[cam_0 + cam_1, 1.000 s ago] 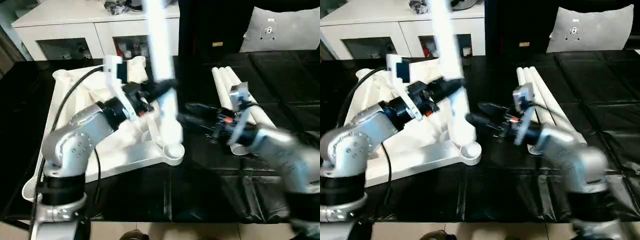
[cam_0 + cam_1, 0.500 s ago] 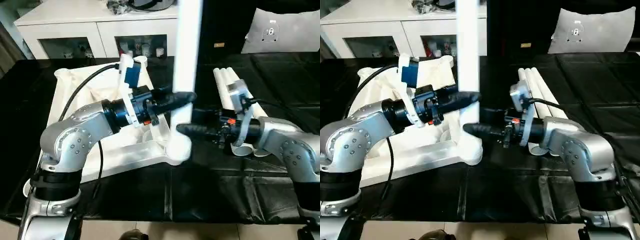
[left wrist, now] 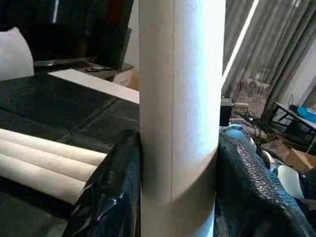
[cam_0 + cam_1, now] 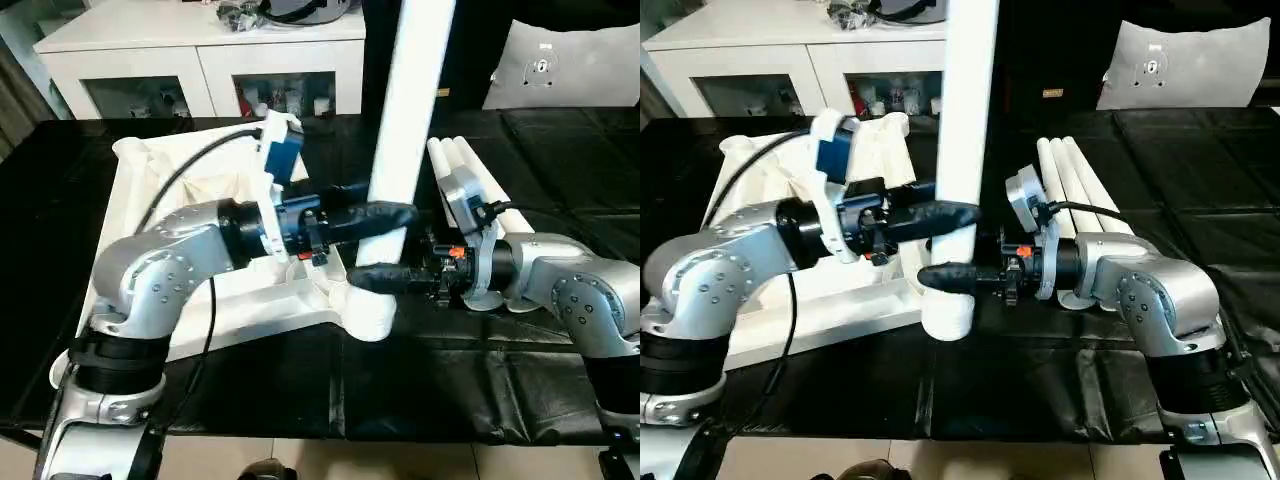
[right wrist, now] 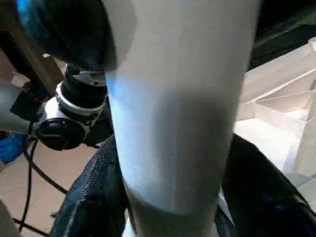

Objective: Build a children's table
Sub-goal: Pick table leg

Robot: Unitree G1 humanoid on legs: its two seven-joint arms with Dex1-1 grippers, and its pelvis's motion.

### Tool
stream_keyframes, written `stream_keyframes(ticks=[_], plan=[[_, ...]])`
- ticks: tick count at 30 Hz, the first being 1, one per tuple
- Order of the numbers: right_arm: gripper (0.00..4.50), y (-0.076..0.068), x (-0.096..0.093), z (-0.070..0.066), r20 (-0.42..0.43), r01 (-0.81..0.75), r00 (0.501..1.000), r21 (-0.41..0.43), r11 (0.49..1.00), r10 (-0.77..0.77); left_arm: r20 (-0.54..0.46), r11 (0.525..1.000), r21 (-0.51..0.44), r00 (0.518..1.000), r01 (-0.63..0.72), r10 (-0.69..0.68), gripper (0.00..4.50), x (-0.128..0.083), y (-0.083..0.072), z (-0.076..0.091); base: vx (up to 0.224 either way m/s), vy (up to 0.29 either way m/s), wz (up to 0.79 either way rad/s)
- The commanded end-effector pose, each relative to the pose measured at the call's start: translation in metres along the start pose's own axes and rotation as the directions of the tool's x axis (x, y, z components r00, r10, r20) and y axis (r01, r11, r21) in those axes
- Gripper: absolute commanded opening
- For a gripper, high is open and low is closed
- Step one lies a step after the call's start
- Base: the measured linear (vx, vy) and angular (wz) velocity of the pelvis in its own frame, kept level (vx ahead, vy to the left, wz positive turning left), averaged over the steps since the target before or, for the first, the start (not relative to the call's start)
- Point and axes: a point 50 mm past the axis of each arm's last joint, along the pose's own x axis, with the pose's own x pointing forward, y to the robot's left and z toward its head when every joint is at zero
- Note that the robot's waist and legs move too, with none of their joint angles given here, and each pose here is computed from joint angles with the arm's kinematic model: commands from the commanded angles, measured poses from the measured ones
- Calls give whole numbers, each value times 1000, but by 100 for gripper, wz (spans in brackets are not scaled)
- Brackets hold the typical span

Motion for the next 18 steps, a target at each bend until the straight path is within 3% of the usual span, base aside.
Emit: stream_keyframes(ticks=[1, 5, 16, 18], plan=[[230, -2, 0, 0, -27, 8, 1000, 2, 1000, -8, 10, 997, 46, 998, 55, -55, 185, 7, -5, 9, 0, 0, 0], [194, -2, 0, -2, -43, -5, 999, 10, 1000, 6, 12, 997, 53, 998, 55, -56, 185, 10, -3, 10, 0, 0, 0], [189, -4, 0, -5, -60, -1, 998, 6, 1000, 2, -12, 995, 75, 997, 72, -71, 185, 10, -4, 11, 0, 0, 0], [189, -4, 2, -6, -53, 1, 999, 6, 1000, -1, 8, 991, 44, 992, 124, -125, 185, 11, -12, 14, 0, 0, 0]])
